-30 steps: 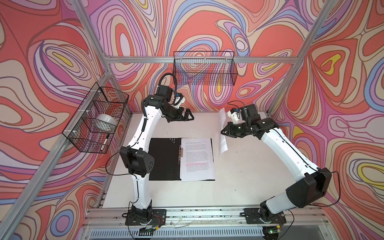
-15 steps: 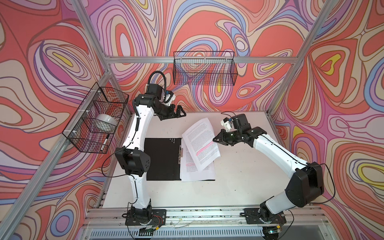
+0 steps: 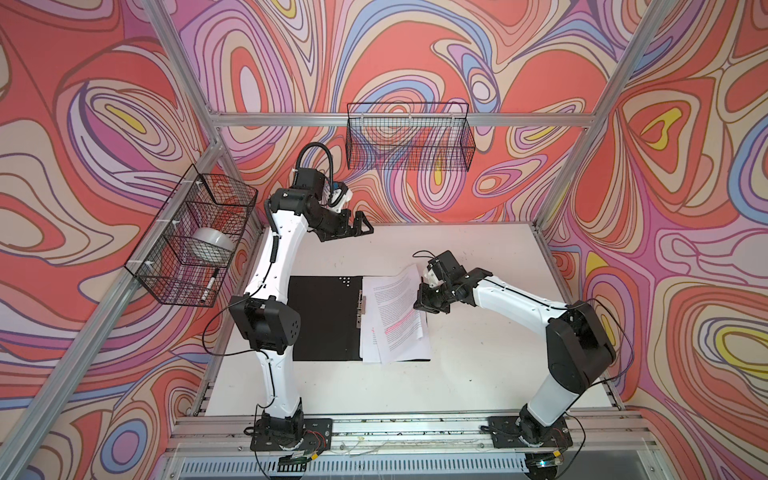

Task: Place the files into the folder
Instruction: 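Lower the sheet onto the stack with the right gripper while the left lowers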

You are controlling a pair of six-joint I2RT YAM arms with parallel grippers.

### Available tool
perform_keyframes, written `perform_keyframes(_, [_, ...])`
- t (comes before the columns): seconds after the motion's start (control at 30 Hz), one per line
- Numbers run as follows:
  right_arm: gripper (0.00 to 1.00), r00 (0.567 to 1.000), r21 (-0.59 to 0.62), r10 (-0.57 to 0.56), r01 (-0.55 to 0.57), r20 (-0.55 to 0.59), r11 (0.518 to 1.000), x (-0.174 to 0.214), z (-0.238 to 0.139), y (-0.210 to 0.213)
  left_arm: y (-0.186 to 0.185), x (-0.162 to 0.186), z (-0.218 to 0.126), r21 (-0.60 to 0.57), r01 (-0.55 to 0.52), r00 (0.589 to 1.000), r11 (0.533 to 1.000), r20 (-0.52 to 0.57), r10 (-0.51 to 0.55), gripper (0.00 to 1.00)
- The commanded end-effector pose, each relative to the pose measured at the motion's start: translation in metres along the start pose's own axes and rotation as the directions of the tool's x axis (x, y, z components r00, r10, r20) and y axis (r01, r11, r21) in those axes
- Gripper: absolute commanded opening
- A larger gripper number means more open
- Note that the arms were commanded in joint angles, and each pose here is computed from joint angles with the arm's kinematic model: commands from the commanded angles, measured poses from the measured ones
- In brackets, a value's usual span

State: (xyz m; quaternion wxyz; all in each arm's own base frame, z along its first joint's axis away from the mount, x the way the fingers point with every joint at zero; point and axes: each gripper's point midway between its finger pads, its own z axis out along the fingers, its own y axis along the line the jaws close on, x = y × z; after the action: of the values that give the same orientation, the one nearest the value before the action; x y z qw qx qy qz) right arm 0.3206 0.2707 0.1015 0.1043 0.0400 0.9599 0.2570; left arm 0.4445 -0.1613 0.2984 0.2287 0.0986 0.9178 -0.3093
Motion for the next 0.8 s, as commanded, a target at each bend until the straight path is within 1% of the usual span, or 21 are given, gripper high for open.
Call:
perform_keyframes(0.0, [0.11, 0.999, 0.131, 0.024, -0.03, 0.044, 0.991, -0.003, -0.003, -0.018, -0.009, 0.006, -0.008, 0.025, 0.003, 1.0, 1.0, -0.007, -0.003, 1.0])
perform_keyframes(0.13, [0.18, 0.998, 0.155, 0.043, -0.048, 0.039, 0.987, 0.004, -0.001, -0.021, -0.01, 0.006, -0.006, 0.036, 0.012, 1.0, 0.999, -0.014, -0.011, 1.0])
perform_keyframes(0.33, [0.31, 0.999, 0.158, 0.033, -0.035, 0.014, 0.987, 0.015, 0.004, -0.014, -0.01, 0.007, -0.003, 0.048, 0.02, 1.0, 0.999, -0.02, -0.019, 1.0])
perform_keyframes(0.4, [0.37, 1.0, 0.169, 0.024, -0.025, 0.008, 0.985, 0.018, 0.005, -0.012, -0.01, 0.007, -0.003, 0.051, 0.02, 1.0, 0.998, -0.021, -0.019, 1.0])
perform_keyframes(0.43, [0.38, 1.0, 0.179, 0.025, -0.025, 0.005, 0.984, 0.019, 0.006, -0.014, -0.01, 0.007, -0.002, 0.053, 0.022, 1.0, 0.998, -0.022, -0.021, 1.0])
perform_keyframes(0.6, [0.34, 1.0, 0.195, 0.023, -0.019, -0.014, 0.981, 0.027, 0.01, -0.018, -0.012, 0.008, -0.001, 0.066, 0.028, 0.999, 0.997, -0.028, -0.026, 1.0])
perform_keyframes(0.7, [0.23, 0.999, 0.201, 0.024, -0.017, -0.034, 0.979, 0.035, 0.013, -0.022, -0.01, 0.009, 0.0, 0.06, 0.027, 0.999, 0.998, -0.03, -0.026, 1.0])
perform_keyframes(0.77, [0.2, 0.999, 0.209, 0.03, -0.02, -0.044, 0.978, 0.04, 0.016, -0.026, -0.006, 0.01, 0.002, 0.045, 0.025, 0.999, 0.999, -0.03, -0.023, 1.0])
